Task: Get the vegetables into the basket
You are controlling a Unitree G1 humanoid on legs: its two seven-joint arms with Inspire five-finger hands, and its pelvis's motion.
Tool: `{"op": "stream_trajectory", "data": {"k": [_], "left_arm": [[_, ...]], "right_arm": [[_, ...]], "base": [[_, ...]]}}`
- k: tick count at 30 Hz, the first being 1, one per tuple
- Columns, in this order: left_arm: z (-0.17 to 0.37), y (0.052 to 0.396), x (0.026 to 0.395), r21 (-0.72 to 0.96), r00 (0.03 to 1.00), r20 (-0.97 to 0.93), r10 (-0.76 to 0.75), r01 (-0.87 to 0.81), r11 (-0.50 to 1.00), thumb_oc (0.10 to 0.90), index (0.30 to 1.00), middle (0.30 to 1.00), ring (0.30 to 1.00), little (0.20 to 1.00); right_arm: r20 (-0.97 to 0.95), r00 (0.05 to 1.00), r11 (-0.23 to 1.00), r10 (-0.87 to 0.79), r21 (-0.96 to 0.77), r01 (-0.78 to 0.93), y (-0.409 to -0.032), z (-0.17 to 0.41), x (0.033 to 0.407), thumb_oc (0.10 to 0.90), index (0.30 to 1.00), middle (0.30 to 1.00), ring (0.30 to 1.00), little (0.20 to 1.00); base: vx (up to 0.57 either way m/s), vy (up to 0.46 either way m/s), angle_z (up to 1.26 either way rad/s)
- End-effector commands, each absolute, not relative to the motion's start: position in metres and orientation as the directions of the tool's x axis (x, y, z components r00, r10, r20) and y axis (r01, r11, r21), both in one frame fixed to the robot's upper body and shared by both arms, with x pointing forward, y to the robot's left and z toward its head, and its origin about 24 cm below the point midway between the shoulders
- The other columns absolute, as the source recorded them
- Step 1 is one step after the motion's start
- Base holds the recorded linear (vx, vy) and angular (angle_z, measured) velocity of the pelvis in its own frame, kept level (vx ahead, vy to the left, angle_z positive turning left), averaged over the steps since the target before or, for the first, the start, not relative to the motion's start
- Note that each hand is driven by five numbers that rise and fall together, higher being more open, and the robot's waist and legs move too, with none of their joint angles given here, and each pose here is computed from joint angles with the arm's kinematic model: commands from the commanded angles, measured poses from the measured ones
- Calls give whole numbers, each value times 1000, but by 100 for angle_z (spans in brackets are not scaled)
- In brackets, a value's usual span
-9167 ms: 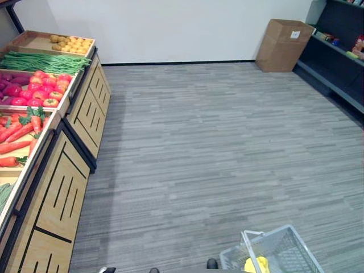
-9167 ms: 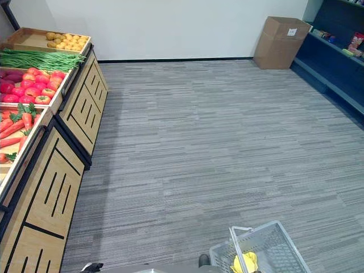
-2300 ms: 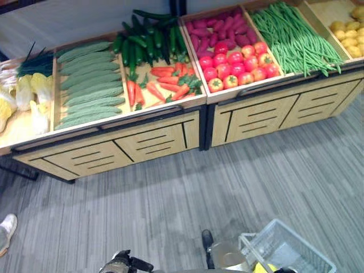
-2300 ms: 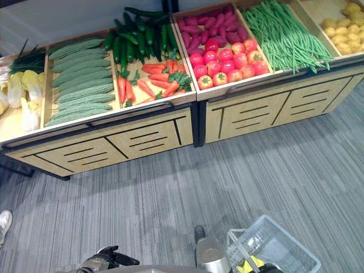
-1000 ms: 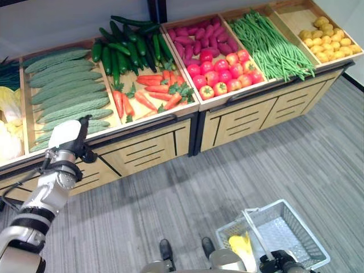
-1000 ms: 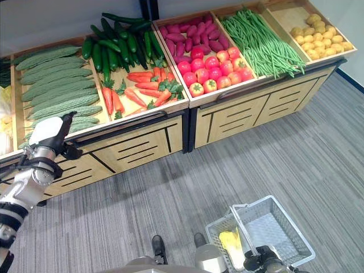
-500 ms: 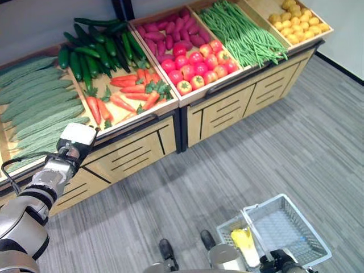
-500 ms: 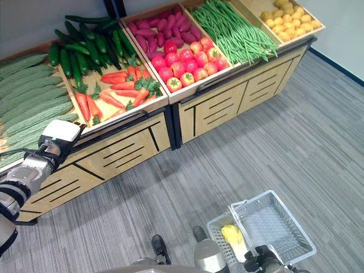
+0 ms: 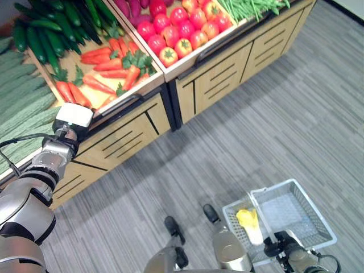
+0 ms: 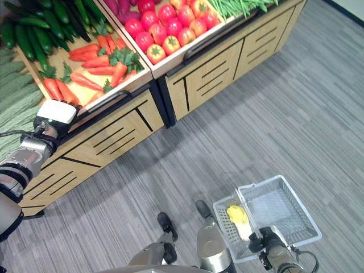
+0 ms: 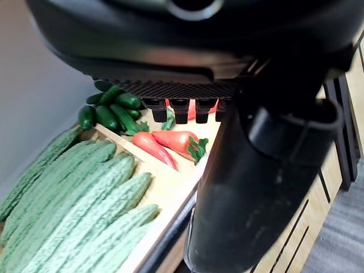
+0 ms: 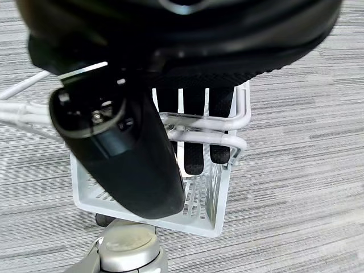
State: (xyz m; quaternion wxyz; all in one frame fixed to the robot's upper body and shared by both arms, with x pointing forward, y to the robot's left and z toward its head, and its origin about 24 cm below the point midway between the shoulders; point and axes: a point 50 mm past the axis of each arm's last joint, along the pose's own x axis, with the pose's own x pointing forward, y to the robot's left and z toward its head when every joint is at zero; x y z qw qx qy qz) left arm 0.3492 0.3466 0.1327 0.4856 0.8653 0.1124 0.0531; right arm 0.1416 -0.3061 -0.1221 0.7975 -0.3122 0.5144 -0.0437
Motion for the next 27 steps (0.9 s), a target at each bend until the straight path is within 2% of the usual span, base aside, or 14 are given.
{"op": "stream_trajectory", "data": {"k": [1, 12, 21, 27], "left_arm": [[209, 373, 351, 850, 901, 229, 368, -1, -527, 900, 1000, 1000, 1000, 1000], [222, 380, 350, 905, 862, 264, 432, -67, -420, 900, 1000, 1000, 1000, 1000], [233, 376, 352, 931, 824, 338, 454, -225, -287, 900, 1000, 1000, 1000, 1000], [241, 371, 354, 916, 811, 397, 430, -316, -248, 900, 1000, 1000, 1000, 1000]], "right_arm": [[-811, 427, 780, -399, -546, -308, -313, -125, 123, 400, 300, 300, 300, 300], [-810, 433, 777, -395, -546, -314, -311, -124, 129, 400, 300, 300, 300, 300], [-819, 429, 776, -380, -535, -333, -304, -128, 128, 400, 300, 300, 300, 300], [-822, 422, 769, -382, -536, -348, -304, -129, 124, 400, 300, 300, 300, 300]], "base": [[37, -4, -7], [21, -2, -1], [0, 0, 0], [0, 0, 0]]}}
